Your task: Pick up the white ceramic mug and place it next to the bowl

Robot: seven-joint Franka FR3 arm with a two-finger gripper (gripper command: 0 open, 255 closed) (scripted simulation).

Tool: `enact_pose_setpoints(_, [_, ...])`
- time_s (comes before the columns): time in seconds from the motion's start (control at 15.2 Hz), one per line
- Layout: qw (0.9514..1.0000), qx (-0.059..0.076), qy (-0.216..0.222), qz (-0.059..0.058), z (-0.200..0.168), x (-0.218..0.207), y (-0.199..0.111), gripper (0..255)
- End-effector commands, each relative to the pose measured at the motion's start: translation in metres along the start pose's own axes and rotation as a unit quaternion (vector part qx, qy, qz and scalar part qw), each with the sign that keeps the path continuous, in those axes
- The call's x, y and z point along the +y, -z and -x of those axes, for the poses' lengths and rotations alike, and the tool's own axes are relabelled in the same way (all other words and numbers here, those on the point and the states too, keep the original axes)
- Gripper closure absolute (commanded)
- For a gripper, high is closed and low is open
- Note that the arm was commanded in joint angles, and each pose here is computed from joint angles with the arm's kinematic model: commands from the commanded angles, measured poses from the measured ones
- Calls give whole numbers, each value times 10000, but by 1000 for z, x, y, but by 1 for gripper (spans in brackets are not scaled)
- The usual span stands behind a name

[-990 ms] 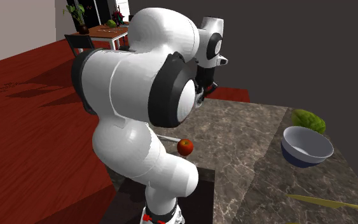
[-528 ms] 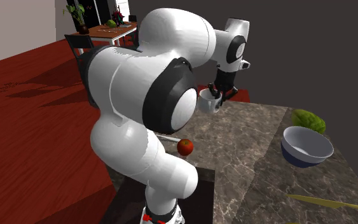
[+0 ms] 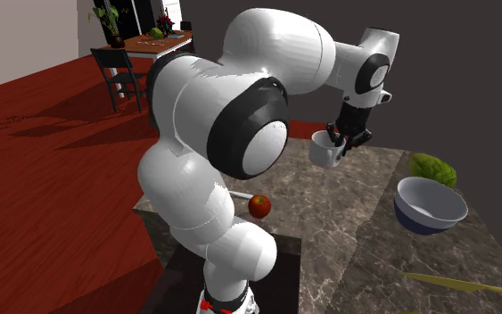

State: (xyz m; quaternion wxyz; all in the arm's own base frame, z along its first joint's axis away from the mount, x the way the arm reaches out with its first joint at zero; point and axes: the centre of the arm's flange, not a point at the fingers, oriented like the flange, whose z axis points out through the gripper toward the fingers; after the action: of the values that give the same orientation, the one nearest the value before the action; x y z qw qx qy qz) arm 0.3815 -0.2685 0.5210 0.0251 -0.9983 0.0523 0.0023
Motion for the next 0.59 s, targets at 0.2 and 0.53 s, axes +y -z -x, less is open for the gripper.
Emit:
enact_pose_setpoints(0.2, [10000, 0, 7, 3, 3, 28, -14, 255])
enact_pose_setpoints(0.53, [10000, 0, 7, 3, 3, 30, -40, 255])
